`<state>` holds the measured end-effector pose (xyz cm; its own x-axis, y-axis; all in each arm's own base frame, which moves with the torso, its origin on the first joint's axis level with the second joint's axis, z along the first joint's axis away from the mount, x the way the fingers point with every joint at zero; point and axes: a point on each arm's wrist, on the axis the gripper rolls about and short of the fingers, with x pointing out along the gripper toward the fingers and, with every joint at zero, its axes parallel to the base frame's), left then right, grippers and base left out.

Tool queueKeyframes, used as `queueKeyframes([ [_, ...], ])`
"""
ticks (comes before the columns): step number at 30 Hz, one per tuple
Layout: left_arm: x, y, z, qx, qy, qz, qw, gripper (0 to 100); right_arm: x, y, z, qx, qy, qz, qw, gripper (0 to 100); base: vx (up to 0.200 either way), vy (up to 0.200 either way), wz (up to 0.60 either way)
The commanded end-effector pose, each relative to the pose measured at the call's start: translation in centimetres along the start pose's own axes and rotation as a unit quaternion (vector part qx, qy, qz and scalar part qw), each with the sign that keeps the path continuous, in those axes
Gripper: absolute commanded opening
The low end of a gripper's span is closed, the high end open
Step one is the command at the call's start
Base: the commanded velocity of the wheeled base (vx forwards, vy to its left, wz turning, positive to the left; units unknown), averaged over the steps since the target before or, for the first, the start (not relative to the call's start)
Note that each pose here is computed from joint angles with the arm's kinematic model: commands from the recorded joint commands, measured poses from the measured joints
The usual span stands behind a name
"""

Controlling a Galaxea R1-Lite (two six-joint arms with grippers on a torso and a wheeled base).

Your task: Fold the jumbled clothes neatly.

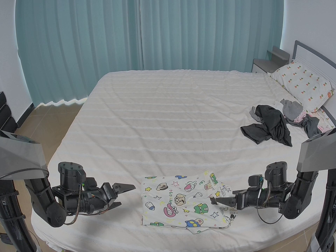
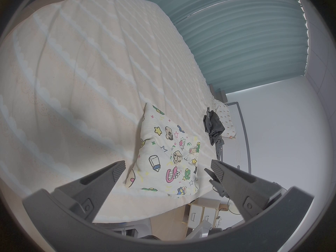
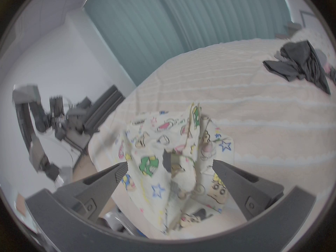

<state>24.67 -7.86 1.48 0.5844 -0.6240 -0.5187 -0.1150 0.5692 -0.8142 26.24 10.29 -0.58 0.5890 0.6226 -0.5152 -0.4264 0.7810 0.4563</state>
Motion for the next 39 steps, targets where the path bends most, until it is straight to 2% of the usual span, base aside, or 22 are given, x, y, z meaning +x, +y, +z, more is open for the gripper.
queueKeyframes([
  [1,0.0,0.0,0.0,0.0,0.0,0.0,1.0,100,4.6,1.3,1.4,0.036,-0.016,0.046,0.9982,100,0.0,0.0,0.0],
  [5,0.1,0.0,0.0,0.0,0.0,0.0,1.0,100,7.2,0.5,0.4,0.039,-0.001,0.045,0.9982,100,0.0,0.0,0.0],
  [10,0.1,0.0,0.0,0.001,0.0,-0.001,1.0,100,7.4,0.2,0.4,0.051,0.024,0.064,0.9964,100,0.0,0.0,0.0],
  [13,0.1,0.0,0.0,0.0,0.001,0.0,1.0,100,7.6,-0.7,0.8,0.06,0.029,0.056,0.9962,100,0.0,0.0,0.0],
  [17,0.1,0.0,0.0,0.0,0.001,0.0,1.0,100,7.8,-1.6,1.5,0.067,0.02,0.049,0.9963,100,0.0,0.0,0.0],
  [24,0.1,0.0,0.0,0.0,0.0,0.0,1.0,100,8.3,-3.1,1.0,0.079,0.022,0.035,0.996,100,0.0,0.0,0.0],
  [39,0.1,0.0,0.0,0.0,0.001,0.0,1.0,100,10.5,-4.0,1.0,0.072,0.014,0.038,0.9966,100,0.0,0.0,0.0],
])
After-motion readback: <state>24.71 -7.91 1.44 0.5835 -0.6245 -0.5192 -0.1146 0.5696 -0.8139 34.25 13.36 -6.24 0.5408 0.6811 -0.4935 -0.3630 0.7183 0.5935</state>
